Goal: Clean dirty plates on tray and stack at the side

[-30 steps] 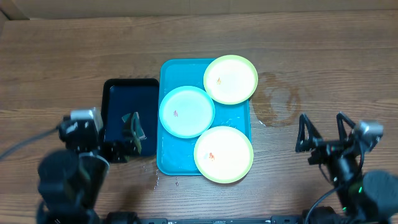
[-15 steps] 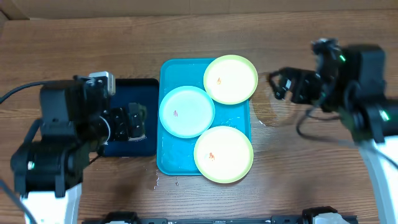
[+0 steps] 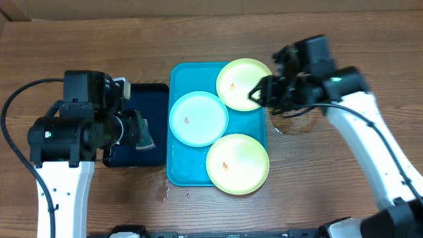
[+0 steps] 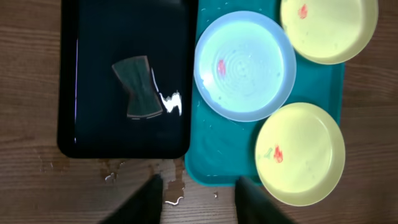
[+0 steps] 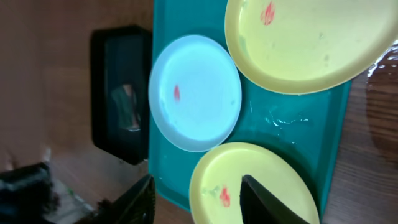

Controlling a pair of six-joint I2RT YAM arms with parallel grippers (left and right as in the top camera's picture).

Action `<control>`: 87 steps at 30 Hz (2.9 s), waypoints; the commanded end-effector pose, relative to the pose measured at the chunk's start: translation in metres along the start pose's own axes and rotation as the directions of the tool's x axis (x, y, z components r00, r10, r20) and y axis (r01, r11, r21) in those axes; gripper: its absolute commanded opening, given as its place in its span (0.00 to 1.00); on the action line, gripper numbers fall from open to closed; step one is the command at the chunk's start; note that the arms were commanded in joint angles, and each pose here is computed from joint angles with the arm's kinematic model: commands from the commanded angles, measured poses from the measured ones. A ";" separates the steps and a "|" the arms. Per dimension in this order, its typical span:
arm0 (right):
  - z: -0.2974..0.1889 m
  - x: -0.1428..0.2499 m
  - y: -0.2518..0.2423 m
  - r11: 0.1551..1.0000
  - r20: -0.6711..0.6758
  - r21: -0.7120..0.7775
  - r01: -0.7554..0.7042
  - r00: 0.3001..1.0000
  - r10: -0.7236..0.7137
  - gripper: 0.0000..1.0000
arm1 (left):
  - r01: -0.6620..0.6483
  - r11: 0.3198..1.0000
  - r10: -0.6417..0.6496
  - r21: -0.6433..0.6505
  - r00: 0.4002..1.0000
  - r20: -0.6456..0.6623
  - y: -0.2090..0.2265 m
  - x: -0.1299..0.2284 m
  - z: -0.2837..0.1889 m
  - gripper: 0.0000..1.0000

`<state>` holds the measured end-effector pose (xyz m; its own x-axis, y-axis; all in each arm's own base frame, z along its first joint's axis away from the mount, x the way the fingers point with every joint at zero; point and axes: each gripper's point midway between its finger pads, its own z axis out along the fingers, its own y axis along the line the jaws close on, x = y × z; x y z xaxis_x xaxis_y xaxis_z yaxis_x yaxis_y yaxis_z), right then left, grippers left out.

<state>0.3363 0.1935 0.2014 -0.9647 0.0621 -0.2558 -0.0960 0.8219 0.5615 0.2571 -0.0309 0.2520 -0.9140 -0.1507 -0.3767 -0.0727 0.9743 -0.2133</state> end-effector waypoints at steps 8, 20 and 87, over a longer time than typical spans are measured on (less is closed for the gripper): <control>0.084 0.001 -0.016 0.965 0.003 0.259 -0.022 1.000 0.022 0.47 | 0.028 0.999 -0.031 -0.038 0.995 -0.094 0.010 0.006 0.025 0.48; 0.153 0.008 -0.043 0.952 -0.071 0.306 -0.011 0.997 0.034 0.36 | 0.034 0.998 -0.041 -0.048 0.989 -0.145 0.012 0.006 0.039 0.49; 0.181 0.029 -0.058 0.938 -0.105 0.347 -0.010 0.993 0.049 0.04 | 0.154 0.973 -0.172 -0.170 0.980 -0.099 0.041 0.009 0.095 0.48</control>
<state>0.3583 0.2519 0.0214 -0.9887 0.0374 -0.1452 -0.0024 0.9644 0.2646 0.2869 -0.0156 0.1729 -0.9321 -0.2456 -0.2661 -0.2141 0.9665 -0.1417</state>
